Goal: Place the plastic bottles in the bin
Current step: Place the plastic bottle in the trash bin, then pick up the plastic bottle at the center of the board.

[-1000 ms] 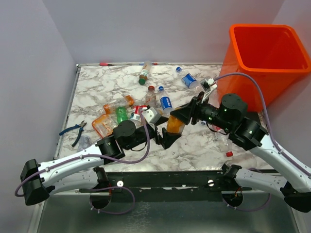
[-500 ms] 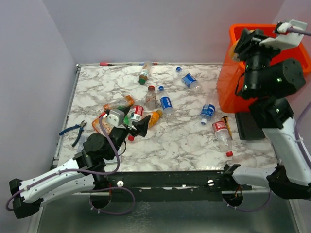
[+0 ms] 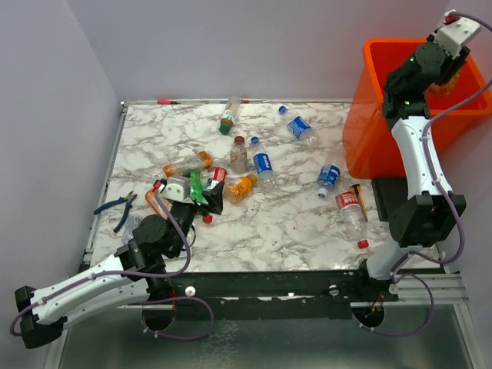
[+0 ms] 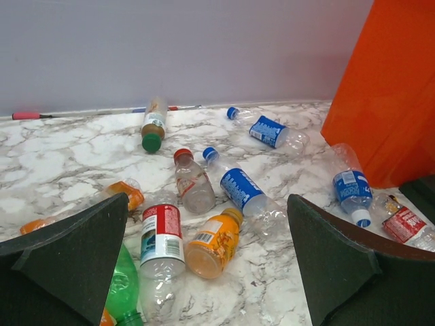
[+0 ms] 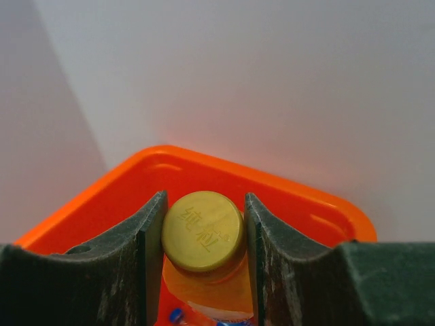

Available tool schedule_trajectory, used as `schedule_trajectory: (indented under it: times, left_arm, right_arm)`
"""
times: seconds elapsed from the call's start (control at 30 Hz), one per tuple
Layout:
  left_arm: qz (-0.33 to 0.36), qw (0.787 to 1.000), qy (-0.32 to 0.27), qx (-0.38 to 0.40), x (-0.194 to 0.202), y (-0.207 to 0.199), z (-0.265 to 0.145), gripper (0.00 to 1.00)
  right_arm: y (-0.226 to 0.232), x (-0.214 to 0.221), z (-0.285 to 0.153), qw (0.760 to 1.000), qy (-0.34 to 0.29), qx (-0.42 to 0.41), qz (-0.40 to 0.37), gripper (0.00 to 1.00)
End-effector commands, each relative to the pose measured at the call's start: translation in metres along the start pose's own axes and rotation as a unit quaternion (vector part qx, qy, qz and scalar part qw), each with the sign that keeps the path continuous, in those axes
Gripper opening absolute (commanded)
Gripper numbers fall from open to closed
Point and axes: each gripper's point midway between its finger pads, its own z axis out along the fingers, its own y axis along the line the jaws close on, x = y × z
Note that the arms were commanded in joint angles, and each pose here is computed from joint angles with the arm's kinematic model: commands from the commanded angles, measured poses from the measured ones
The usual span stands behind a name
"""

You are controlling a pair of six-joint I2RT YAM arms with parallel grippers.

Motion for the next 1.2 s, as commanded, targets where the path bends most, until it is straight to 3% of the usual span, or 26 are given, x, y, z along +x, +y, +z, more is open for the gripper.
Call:
schedule_trajectory:
  times: [0.0, 0.07, 0.1, 0.17, 0.2, 0.27, 0.53, 0.7, 0.8, 0.93, 1.03, 1.17]
  left_arm:
    - [-0.002, 1.0, 0.004, -0.019, 0.002, 0.008, -0.002, 0.99]
    - [0.002, 1.0, 0.005, -0.016, 0.004, 0.006, -0.001, 0.99]
    - [0.005, 1.0, 0.007, -0.013, 0.004, 0.004, 0.0, 0.99]
    - [0.011, 1.0, 0.013, -0.007, 0.008, 0.0, 0.002, 0.99]
    - [0.014, 1.0, 0.017, -0.003, 0.009, -0.002, 0.003, 0.99]
    - [0.017, 1.0, 0.022, 0.001, 0.012, -0.005, 0.005, 0.99]
    - [0.023, 0.999, 0.031, 0.0, 0.018, -0.007, 0.008, 0.99]
    - [0.022, 0.999, 0.042, -0.017, 0.024, -0.002, 0.007, 0.99]
    - [0.021, 0.998, 0.048, -0.039, 0.029, 0.004, 0.007, 0.99]
    - [0.027, 0.995, 0.063, -0.075, 0.035, 0.014, 0.008, 0.99]
    - [0.033, 0.992, 0.076, -0.099, 0.04, 0.019, 0.009, 0.99]
    - [0.04, 0.988, 0.099, -0.111, 0.052, 0.022, 0.007, 0.99]
  right_arm:
    - [-0.032, 0.032, 0.031, 0.997, 0.032, 0.068, 0.028, 0.0]
    - [-0.027, 0.054, 0.036, 0.997, 0.051, 0.058, 0.009, 0.01]
    - [-0.022, 0.061, 0.036, 0.997, 0.06, 0.044, 0.004, 0.1]
    - [-0.011, 0.067, 0.034, 0.997, 0.073, 0.012, 0.013, 0.48]
    - [-0.007, 0.067, 0.032, 0.997, 0.079, -0.003, 0.027, 0.61]
    - [-0.002, 0.061, 0.029, 0.995, 0.08, -0.02, 0.052, 0.75]
    - [0.016, -0.017, 0.001, 0.974, 0.081, -0.112, 0.18, 0.99]
    - [0.044, -0.071, -0.07, 0.943, 0.081, -0.236, 0.219, 1.0]
    - [0.062, -0.094, -0.138, 0.885, 0.1, -0.378, 0.252, 1.0]
    - [0.076, -0.087, -0.242, 0.752, 0.164, -0.573, 0.281, 1.0]
    - [0.072, -0.054, -0.316, 0.65, 0.231, -0.674, 0.265, 1.0]
    - [0.054, 0.015, -0.397, 0.576, 0.308, -0.728, 0.209, 1.0]
